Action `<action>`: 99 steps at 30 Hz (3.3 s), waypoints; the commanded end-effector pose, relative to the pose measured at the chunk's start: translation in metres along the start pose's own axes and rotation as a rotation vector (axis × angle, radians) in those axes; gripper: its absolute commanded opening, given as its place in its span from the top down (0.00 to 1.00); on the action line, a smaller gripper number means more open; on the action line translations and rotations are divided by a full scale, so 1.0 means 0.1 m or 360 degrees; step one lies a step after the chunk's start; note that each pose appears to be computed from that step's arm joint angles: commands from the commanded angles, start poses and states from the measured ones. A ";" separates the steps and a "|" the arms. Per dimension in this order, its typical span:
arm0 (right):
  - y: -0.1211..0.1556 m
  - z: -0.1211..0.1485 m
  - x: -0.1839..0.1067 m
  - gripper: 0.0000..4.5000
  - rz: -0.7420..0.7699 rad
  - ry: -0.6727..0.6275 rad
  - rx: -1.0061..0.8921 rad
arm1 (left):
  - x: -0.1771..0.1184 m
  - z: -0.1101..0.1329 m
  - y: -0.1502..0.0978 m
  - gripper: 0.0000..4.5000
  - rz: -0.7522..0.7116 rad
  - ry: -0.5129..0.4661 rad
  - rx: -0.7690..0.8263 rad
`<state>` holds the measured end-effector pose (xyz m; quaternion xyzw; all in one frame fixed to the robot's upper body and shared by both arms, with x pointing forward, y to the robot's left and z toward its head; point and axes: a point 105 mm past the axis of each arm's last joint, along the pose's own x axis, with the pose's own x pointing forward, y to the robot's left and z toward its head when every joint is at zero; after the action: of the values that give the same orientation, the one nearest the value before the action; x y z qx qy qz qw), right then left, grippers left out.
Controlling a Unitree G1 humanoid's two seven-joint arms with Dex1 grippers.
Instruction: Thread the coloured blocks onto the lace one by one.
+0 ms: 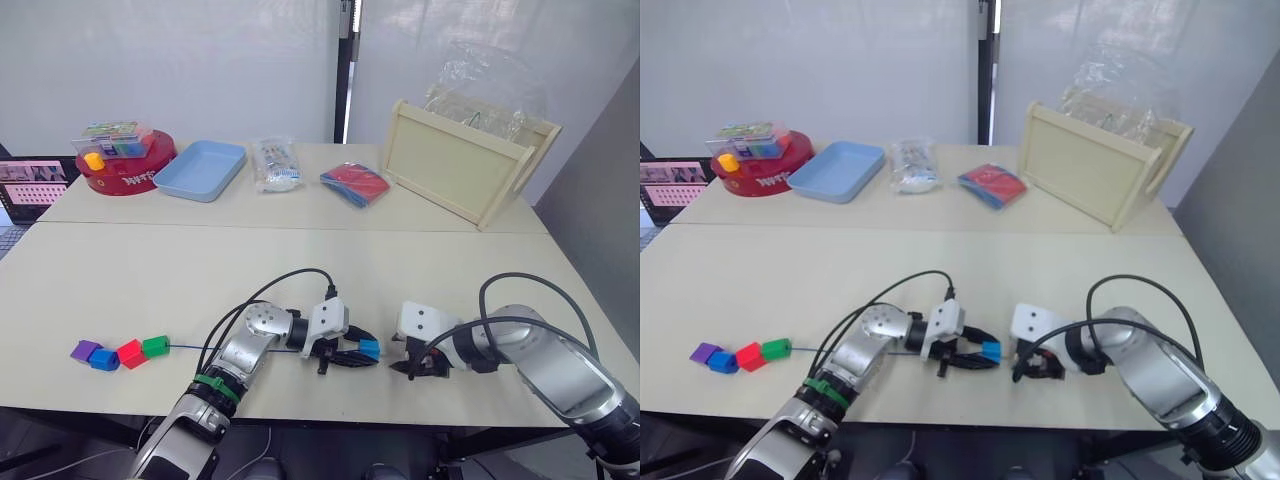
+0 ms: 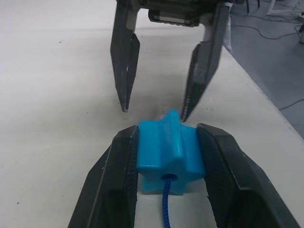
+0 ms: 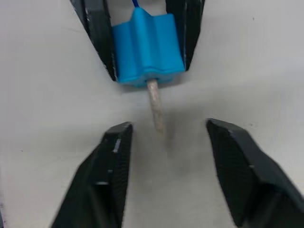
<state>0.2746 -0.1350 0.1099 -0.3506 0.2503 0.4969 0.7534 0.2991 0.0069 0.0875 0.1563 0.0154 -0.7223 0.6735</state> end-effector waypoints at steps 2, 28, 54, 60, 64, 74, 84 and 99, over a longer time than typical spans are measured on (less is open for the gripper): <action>0.03 0.04 0.01 0.87 0.0003 -0.0030 -0.0025 | -0.01 -0.01 0.01 0.69 -0.0004 0.0037 0.0021; -0.26 0.41 0.21 1.00 0.0139 -0.0178 -0.0324 | -2.49 -0.39 -0.64 0.69 0.0709 0.0661 -0.0386; -0.07 0.37 0.29 1.00 0.0144 -0.0222 -0.0225 | -2.37 0.04 -0.42 0.01 0.0303 0.1329 -0.0415; -0.09 0.37 0.27 1.00 0.0131 -0.0213 -0.0220 | -2.25 -0.11 -0.41 0.01 0.0303 0.1435 -0.0333; -0.10 0.36 0.24 1.00 0.0120 -0.0202 -0.0219 | -2.29 -0.21 -0.43 0.21 0.0293 0.1524 -0.0298; -0.23 0.25 0.14 1.00 0.0049 -0.0147 -0.0203 | -2.37 -0.22 -0.42 0.69 0.0230 0.1633 -0.0227; -0.45 -0.06 -0.03 1.00 -0.0028 0.0001 -0.0161 | -2.79 -0.08 -0.12 0.69 0.0298 0.1786 -0.0029; -0.38 -0.17 -0.08 1.00 0.0057 0.0073 -0.0113 | -2.82 0.15 0.02 0.69 0.0143 0.1773 0.0298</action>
<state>0.3090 -0.1556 0.1168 -0.3859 0.2411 0.5166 0.7253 0.3081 0.2788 0.1592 0.5584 0.3222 -0.5003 0.5780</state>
